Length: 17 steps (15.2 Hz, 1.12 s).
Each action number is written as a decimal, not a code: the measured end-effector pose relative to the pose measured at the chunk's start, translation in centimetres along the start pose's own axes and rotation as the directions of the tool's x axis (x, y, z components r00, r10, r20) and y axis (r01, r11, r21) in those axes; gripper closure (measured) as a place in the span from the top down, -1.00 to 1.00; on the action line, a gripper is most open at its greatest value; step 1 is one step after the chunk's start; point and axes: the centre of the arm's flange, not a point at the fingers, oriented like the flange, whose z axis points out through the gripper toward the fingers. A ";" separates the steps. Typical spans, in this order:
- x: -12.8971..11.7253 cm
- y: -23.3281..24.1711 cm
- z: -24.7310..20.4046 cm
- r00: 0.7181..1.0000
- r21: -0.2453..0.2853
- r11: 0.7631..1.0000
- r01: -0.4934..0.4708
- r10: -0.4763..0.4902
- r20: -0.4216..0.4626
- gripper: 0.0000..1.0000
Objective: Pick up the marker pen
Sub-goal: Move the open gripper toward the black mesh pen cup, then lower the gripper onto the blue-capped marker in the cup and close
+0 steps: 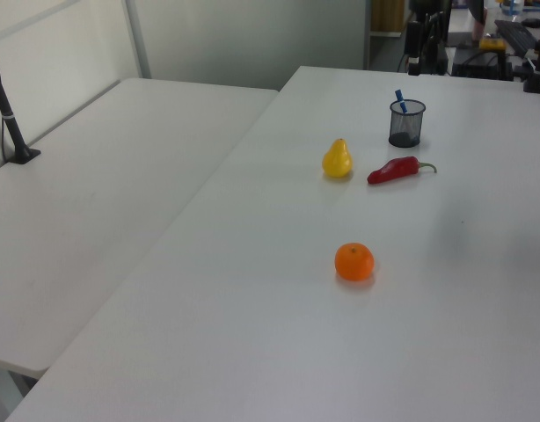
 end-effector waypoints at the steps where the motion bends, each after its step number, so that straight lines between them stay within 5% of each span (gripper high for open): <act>1: 0.0 0.0 0.0 1.000 0.000 1.000 0.000 0.000 0.000 1.00; 11: 0.0 0.4 0.0 1.000 0.000 1.000 -0.004 0.004 0.001 1.00; 17: 1.7 6.2 0.2 0.992 -0.006 0.996 -0.092 0.091 -0.084 1.00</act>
